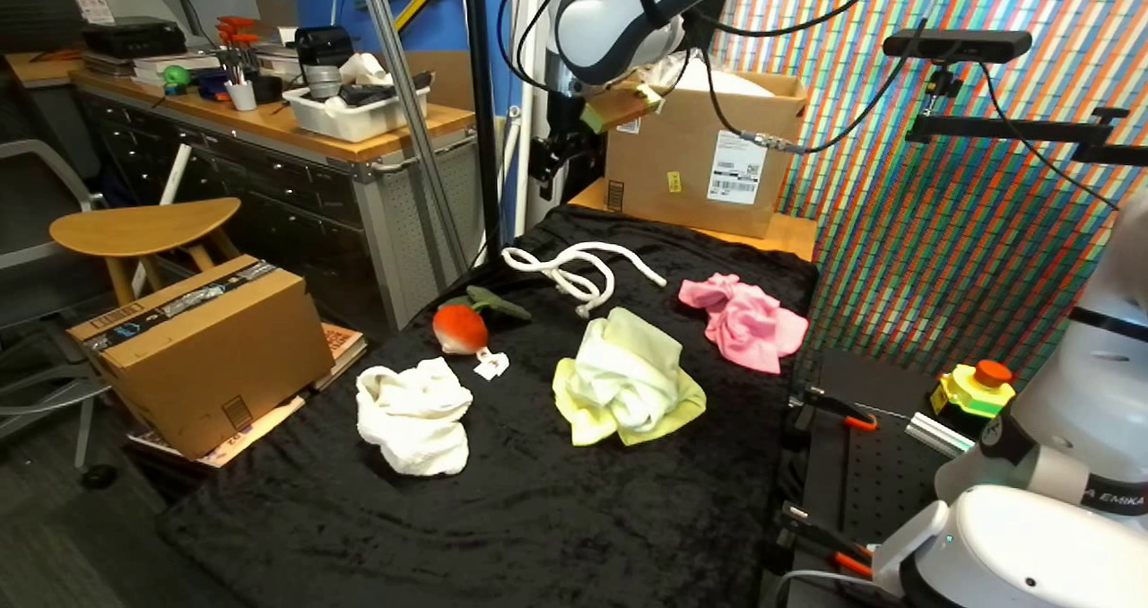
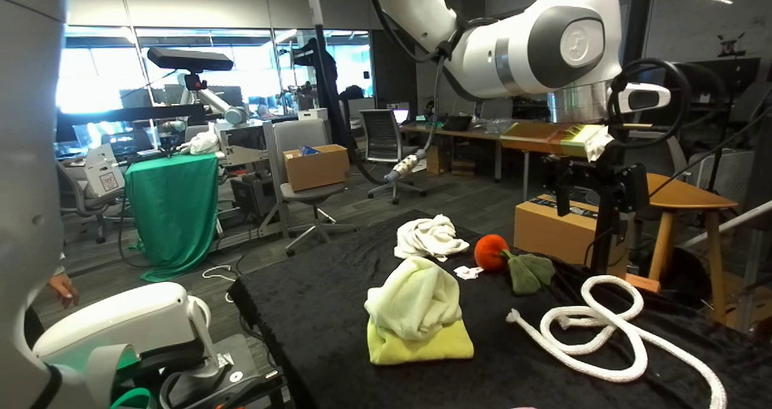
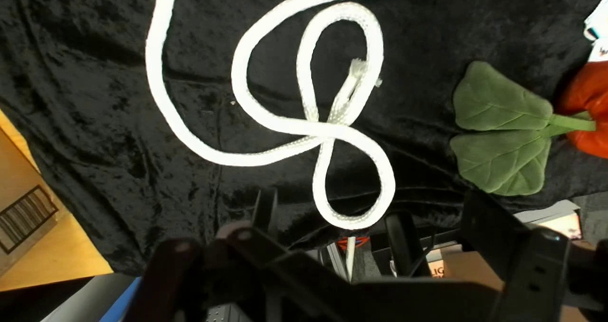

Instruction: One by one, put all the objects in the center of the table

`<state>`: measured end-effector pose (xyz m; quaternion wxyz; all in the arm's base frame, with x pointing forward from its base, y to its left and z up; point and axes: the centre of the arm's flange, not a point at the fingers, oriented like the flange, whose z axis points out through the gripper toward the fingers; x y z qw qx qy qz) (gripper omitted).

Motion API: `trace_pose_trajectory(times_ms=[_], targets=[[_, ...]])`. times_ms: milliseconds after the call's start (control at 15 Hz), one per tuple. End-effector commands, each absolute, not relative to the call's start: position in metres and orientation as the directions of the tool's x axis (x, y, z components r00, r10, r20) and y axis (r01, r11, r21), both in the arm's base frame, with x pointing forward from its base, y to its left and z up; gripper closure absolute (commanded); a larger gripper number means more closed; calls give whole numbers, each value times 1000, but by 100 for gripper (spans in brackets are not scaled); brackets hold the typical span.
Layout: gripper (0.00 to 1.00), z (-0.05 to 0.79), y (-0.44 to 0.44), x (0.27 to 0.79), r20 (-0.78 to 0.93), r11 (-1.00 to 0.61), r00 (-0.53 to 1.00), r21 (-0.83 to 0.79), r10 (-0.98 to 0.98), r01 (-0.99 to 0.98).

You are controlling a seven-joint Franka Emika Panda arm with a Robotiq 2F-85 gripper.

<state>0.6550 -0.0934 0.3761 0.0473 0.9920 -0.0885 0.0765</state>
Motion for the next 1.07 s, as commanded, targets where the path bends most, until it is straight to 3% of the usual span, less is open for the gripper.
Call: trace_pose_trajectory(times_ms=[0,1000], targets=[[0,370,-108,705,127,-980,979,97,-159,-171],[0,262,-163,732,-111,-972,966,55,-234,-229]])
